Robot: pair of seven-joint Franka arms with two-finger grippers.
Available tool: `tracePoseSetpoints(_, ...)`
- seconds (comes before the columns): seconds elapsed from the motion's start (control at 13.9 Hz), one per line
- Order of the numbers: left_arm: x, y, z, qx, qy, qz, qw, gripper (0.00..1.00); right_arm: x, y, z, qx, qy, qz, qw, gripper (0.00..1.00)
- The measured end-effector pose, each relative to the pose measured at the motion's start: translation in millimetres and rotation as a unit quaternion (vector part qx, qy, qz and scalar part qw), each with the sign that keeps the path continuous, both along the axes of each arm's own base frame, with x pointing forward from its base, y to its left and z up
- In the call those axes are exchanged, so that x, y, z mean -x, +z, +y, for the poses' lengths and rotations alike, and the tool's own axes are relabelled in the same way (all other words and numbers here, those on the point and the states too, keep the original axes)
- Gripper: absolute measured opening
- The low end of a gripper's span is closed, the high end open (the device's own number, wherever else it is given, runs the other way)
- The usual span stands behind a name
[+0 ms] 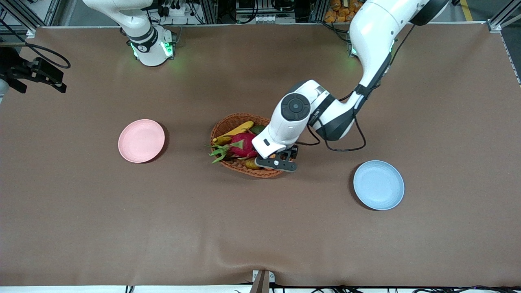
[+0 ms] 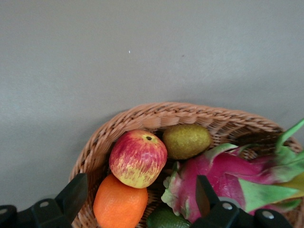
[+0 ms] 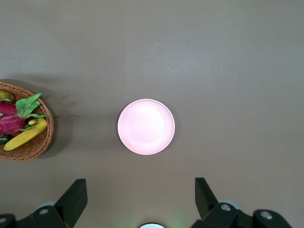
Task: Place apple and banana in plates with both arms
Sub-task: 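Lower the left gripper into the basket and grasp the red apple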
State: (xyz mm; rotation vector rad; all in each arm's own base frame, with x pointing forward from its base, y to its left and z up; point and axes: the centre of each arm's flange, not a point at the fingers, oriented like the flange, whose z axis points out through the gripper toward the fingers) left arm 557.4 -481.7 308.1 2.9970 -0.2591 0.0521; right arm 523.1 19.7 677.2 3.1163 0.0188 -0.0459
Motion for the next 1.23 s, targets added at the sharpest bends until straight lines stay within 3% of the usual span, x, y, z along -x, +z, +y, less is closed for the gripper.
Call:
tracePoseSetpoints(0.43,11.5,-46.7,-10.0,-0.029,0.041,0.018,0.999,0.97,0.0,0.0,0.0,0.0,0.0,0.0,1.0,1.0)
tracePoseSetpoints(0.58,12.2,-50.7,-10.1,-0.031,0.053,0.022,0.998,0.87,0.0,0.0,0.0,0.0,0.0,0.0,1.0,1.0)
tracePoseSetpoints(1.23,9.5,-72.6,-7.0,-0.036,0.059,0.022,0.997,0.89,0.0,0.0,0.0,0.0,0.0,0.0,1.0,1.0)
